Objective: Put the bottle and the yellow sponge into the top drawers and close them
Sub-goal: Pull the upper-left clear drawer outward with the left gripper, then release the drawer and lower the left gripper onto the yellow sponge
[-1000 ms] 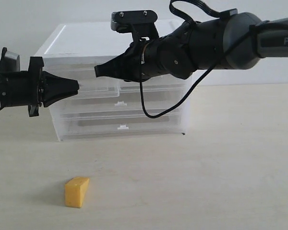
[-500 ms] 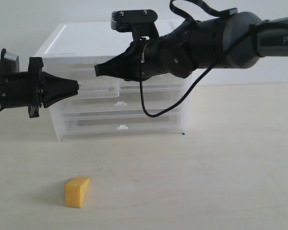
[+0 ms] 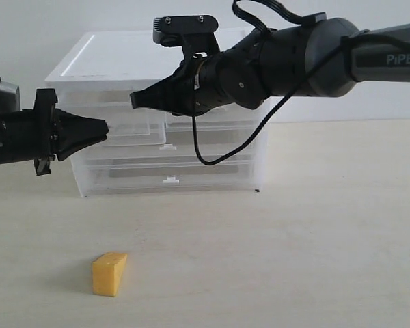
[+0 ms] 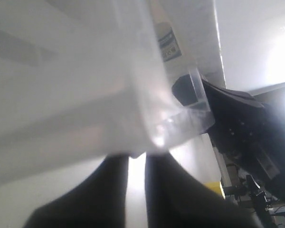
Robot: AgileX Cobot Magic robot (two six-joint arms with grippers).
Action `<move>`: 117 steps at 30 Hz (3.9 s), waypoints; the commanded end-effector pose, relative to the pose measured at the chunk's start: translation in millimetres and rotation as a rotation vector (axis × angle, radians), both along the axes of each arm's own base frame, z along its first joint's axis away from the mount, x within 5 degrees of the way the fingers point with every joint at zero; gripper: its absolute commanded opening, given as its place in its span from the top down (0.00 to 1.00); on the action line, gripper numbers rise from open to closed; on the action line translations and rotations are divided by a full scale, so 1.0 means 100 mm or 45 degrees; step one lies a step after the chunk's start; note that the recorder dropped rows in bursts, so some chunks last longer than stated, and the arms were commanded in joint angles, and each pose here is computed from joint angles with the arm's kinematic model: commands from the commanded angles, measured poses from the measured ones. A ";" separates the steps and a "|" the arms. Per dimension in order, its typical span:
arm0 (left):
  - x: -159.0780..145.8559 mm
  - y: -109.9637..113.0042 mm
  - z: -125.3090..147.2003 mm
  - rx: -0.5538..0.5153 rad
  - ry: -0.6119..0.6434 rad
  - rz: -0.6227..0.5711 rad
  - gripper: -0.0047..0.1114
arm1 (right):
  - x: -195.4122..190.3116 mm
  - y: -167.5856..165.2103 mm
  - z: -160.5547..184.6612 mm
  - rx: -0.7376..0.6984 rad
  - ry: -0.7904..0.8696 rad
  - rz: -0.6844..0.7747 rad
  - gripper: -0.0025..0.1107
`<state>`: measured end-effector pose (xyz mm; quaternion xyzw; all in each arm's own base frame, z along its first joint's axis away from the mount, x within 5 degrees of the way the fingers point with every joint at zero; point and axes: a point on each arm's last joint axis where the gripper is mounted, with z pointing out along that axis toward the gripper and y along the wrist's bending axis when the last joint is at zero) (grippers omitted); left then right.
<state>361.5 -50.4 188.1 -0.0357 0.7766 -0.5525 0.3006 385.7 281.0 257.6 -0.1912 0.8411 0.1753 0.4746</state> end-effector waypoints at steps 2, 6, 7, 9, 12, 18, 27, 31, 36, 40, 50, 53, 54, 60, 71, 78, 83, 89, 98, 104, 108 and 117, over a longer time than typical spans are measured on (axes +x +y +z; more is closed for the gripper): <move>-0.18 -0.10 0.18 -0.055 -0.104 -0.148 0.93 | 0.16 -0.12 0.05 0.015 -0.067 -0.026 0.98; -0.26 -0.10 0.19 -0.046 -0.112 -0.152 0.93 | 0.16 -0.13 0.04 0.013 -0.065 -0.029 0.98; -0.27 -0.10 0.21 -0.045 -0.116 -0.152 0.93 | 0.16 -0.13 0.05 0.016 -0.069 -0.027 0.98; -0.31 -0.11 0.20 -0.045 -0.111 -0.152 0.93 | 0.16 -0.13 0.05 0.016 -0.069 -0.027 0.98; -0.38 -0.11 0.19 -0.034 -0.120 -0.156 0.93 | 0.16 -0.13 0.05 0.014 -0.069 -0.026 0.98; -0.45 -0.12 0.15 -0.028 -0.106 -0.160 0.93 | 0.16 -0.13 0.05 0.008 -0.070 -0.024 0.98; -0.56 -0.12 0.03 -0.013 -0.081 -0.169 0.93 | 0.17 -0.13 0.07 0.008 -0.073 -0.027 0.98; -0.60 -0.13 -0.01 -0.007 -0.078 -0.173 0.93 | 0.17 -0.13 0.07 0.011 -0.076 -0.026 0.98; -0.65 -0.13 -0.06 0.002 -0.070 -0.179 0.93 | 0.17 -0.12 0.08 0.014 -0.079 -0.025 0.98; -0.69 -0.13 -0.09 0.005 -0.060 -0.181 0.93 | 0.17 -0.12 0.08 0.014 -0.079 -0.025 0.98; -0.67 0.01 -0.10 0.011 -0.066 -0.120 0.93 | 0.16 -0.14 0.06 -0.009 -0.060 -0.032 0.98; -0.67 0.04 -0.10 0.011 -0.061 -0.107 0.93 | 0.16 -0.13 0.07 -0.001 -0.069 -0.028 0.98; -0.67 0.04 -0.11 0.010 -0.058 -0.109 0.93 | 0.16 -0.13 0.07 0.001 -0.071 -0.027 0.98; -0.68 0.04 -0.07 0.029 -0.103 -0.116 0.93 | 0.16 -0.13 0.07 -0.004 -0.074 -0.024 0.98; -0.71 0.03 0.06 0.059 -0.196 -0.123 0.52 | 0.16 -0.14 0.06 -0.016 -0.064 -0.027 0.98; -0.70 0.08 0.06 0.068 -0.208 -0.104 0.47 | 0.15 -0.16 0.08 -0.031 -0.049 -0.037 0.98; -0.71 0.11 0.00 0.131 -0.163 -0.109 0.47 | 0.14 -0.16 0.10 -0.033 -0.055 -0.035 0.98; -0.70 0.14 -0.07 0.238 -0.139 -0.092 0.47 | 0.14 -0.16 0.10 -0.042 -0.051 -0.034 0.98; -0.78 0.10 -0.08 0.254 -0.147 -0.230 0.47 | 0.14 -0.16 0.10 -0.052 -0.057 -0.028 0.98; -0.83 0.13 -0.22 0.363 -0.101 -0.194 0.47 | 0.14 -0.16 0.10 -0.058 -0.058 -0.026 0.98; -0.87 0.18 -0.34 0.467 -0.034 -0.135 0.47 | 0.13 -0.17 0.14 -0.057 -0.065 -0.027 0.98; -0.92 0.13 -0.38 0.480 -0.029 -0.183 0.54 | 0.03 -0.28 0.33 -0.094 -0.023 -0.067 0.98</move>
